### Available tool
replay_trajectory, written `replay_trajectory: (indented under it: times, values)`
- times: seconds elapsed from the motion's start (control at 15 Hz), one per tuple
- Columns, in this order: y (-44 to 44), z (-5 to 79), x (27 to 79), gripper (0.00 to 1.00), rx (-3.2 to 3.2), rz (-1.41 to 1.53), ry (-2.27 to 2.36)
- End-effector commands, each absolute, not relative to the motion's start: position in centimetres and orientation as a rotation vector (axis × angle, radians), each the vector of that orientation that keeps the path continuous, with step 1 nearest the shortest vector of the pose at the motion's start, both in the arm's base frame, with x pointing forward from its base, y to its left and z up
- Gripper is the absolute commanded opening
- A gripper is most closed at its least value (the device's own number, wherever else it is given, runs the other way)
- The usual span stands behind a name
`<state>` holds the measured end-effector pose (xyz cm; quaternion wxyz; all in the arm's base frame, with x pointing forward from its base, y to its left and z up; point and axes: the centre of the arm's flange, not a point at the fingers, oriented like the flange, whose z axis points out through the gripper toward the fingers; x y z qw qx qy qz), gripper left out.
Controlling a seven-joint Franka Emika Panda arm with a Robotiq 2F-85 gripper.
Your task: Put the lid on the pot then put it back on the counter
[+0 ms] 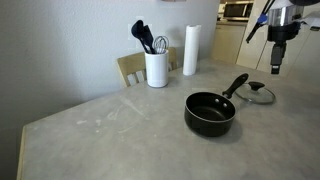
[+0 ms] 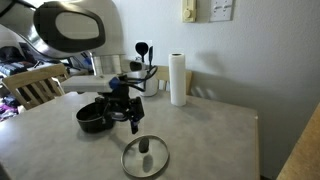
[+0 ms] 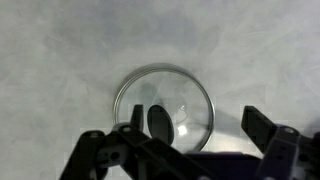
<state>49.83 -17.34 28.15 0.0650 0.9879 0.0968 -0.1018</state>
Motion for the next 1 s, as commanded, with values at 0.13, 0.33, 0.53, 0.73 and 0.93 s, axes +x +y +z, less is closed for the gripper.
replay_trajectory:
  times: [0.13,0.33,0.53,0.73,0.93]
  values:
    - [-19.1,26.0,49.8,1.0,3.045,-0.285,0.448]
    - [-19.4,25.5,49.8,1.0,3.051,-0.291,0.45]
    - [-19.1,25.1,50.3,1.0,3.027,-0.262,0.468]
    - [-19.7,23.8,51.2,1.0,3.013,-0.203,0.491]
    - [-20.1,22.1,52.1,1.0,2.994,-0.137,0.506]
